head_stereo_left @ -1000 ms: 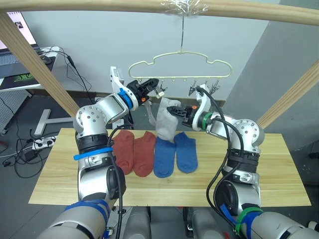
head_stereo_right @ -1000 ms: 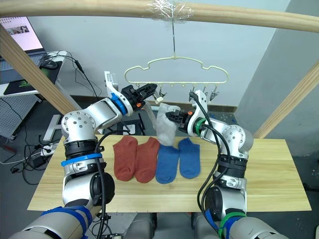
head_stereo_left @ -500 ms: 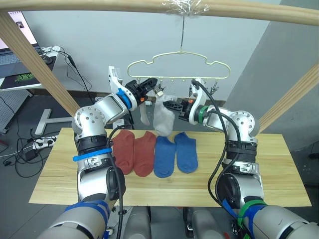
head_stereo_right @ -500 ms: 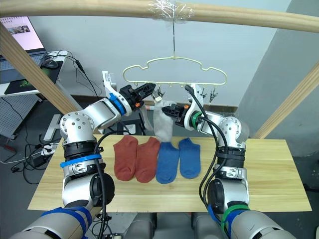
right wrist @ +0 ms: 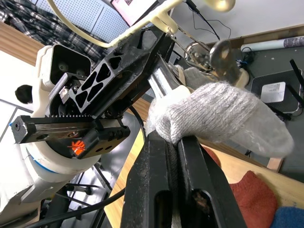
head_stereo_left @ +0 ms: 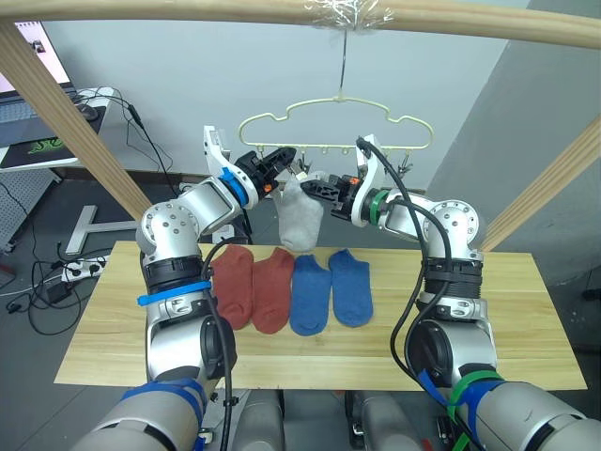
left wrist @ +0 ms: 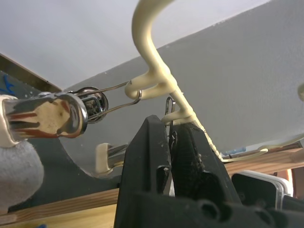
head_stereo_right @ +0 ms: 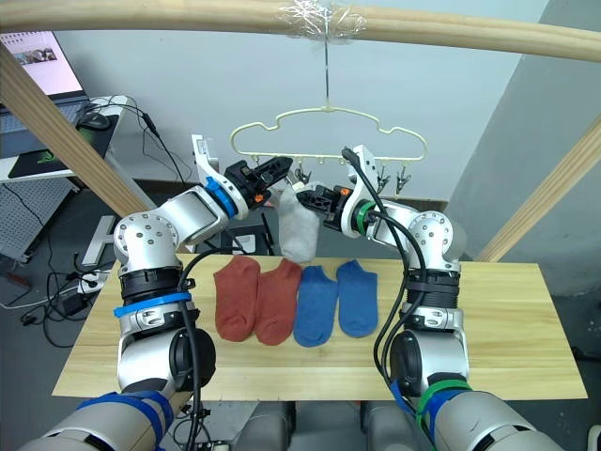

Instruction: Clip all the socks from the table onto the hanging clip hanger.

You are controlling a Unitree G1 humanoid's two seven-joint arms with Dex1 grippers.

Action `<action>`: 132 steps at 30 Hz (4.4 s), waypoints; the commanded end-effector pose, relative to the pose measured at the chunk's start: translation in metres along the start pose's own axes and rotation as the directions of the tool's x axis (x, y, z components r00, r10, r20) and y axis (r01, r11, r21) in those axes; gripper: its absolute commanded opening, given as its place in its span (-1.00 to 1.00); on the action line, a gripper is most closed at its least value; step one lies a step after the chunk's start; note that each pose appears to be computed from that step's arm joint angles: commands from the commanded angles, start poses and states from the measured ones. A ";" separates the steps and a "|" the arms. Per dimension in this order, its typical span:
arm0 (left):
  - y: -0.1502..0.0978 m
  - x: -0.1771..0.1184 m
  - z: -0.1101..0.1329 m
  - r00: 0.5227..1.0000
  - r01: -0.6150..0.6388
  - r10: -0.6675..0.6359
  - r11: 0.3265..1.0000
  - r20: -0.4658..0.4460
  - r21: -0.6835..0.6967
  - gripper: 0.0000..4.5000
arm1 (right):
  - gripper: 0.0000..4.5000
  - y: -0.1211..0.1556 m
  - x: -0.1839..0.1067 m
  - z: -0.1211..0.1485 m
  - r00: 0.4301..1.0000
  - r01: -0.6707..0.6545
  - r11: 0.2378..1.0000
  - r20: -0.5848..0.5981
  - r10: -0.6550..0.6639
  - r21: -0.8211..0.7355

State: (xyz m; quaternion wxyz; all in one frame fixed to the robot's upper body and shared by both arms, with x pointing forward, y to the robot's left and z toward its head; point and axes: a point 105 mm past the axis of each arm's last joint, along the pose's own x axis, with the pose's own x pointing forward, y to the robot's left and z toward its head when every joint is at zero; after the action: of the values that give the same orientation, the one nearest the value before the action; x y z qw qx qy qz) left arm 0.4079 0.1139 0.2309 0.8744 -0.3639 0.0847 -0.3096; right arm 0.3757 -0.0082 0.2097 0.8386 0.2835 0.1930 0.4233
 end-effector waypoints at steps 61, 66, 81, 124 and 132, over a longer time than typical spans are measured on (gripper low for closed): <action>-0.032 -0.014 -0.062 0.982 -0.116 -0.054 0.584 0.181 0.803 -0.20 | 1.00 0.038 -0.177 0.014 0.972 0.003 0.690 -0.160 -0.172 -0.724; -0.030 -0.008 -0.064 0.977 -0.146 -0.037 0.600 0.209 0.787 0.16 | 1.00 0.038 -0.179 0.012 0.970 0.018 0.691 -0.155 -0.187 -0.722; -0.019 0.009 -0.062 0.958 -0.254 0.037 0.567 0.284 0.784 0.27 | 1.00 0.038 -0.185 0.010 0.966 0.064 0.695 -0.130 -0.222 -0.716; -0.017 0.032 -0.044 0.923 -0.345 0.061 0.569 0.380 0.746 -0.20 | 1.00 0.037 -0.189 0.004 0.963 0.129 0.722 -0.088 -0.255 -0.680; -0.020 0.038 -0.043 0.921 -0.339 0.046 0.580 0.386 0.740 -0.20 | 1.00 0.037 -0.191 0.002 0.961 0.142 0.727 -0.082 -0.264 -0.672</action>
State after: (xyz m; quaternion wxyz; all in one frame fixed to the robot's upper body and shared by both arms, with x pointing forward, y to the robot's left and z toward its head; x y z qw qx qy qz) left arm 0.4152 0.0572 0.1987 0.9787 0.0337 -0.1335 -0.1522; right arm 0.2504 -0.1500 0.2428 0.9056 -0.0846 0.1522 0.3868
